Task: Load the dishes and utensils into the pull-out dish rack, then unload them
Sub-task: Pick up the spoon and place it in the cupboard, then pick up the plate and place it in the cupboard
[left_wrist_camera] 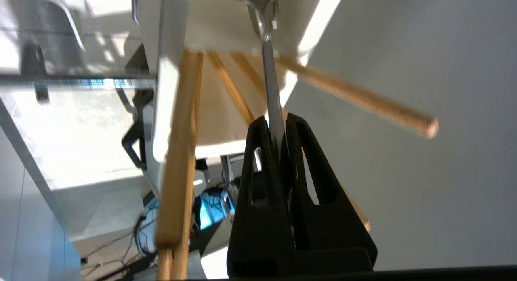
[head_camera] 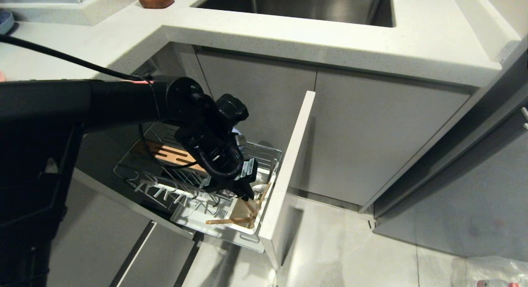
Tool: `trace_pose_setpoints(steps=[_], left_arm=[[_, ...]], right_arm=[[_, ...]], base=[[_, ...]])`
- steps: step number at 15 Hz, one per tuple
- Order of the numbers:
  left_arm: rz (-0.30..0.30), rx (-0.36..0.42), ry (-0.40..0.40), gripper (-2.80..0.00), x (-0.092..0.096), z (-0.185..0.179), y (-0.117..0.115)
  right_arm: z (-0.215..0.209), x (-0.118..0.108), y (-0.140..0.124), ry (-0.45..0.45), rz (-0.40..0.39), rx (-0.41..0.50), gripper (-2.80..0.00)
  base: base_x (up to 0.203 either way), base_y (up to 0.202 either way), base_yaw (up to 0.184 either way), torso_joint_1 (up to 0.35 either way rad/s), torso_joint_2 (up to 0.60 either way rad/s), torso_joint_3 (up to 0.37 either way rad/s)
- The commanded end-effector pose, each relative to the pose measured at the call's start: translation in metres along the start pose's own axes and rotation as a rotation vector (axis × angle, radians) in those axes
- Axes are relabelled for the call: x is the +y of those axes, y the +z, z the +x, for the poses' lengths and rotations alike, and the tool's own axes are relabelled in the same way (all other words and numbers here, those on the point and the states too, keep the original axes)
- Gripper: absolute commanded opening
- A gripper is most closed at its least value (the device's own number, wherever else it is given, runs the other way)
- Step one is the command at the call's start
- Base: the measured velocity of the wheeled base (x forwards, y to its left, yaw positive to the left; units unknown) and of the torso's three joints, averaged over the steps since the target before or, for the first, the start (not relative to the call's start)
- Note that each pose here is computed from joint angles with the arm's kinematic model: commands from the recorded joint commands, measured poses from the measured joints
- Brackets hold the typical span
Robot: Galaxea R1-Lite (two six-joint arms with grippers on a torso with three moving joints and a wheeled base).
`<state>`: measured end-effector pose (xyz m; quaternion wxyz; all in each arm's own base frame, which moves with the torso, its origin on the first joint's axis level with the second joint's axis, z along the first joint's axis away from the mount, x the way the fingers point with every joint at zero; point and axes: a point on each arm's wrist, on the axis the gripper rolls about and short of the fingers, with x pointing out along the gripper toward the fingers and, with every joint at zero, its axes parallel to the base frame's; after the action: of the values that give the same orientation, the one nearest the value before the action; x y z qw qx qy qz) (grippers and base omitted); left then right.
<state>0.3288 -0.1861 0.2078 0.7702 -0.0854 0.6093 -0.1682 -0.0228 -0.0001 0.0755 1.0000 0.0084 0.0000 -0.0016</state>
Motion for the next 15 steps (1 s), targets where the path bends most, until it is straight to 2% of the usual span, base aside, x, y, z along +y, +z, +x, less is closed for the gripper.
trace_pose_setpoints(steps=[1, 3, 10, 11, 15], left_arm=[[-0.011, -0.001, 0.006, -2.80, 0.003, 0.004, 0.003], [-0.017, -0.029, 0.007, -2.80, 0.007, 0.005, 0.009], [-0.029, -0.036, 0.010, -2.80, 0.012, 0.010, 0.013], [-0.025, -0.040, 0.008, 0.00, 0.012, 0.008, 0.013], [-0.018, -0.076, -0.006, 0.00, 0.010, -0.003, 0.012]], right_arm=[[0.000, 0.000, 0.000, 0.000, 0.000, 0.002, -2.80], [0.000, 0.000, 0.000, 0.000, 0.000, 0.002, -2.80], [0.000, 0.000, 0.000, 0.000, 0.000, 0.002, -2.80], [0.000, 0.000, 0.000, 0.000, 0.000, 0.002, -2.80], [0.000, 0.000, 0.000, 0.000, 0.000, 0.002, -2.80]], base=[[0.000, 0.000, 0.000, 0.000, 0.00, 0.000], [0.000, 0.000, 0.000, 0.000, 0.00, 0.000], [0.000, 0.000, 0.000, 0.000, 0.00, 0.000], [0.000, 0.000, 0.000, 0.000, 0.00, 0.000], [0.000, 0.000, 0.000, 0.000, 0.00, 0.000]])
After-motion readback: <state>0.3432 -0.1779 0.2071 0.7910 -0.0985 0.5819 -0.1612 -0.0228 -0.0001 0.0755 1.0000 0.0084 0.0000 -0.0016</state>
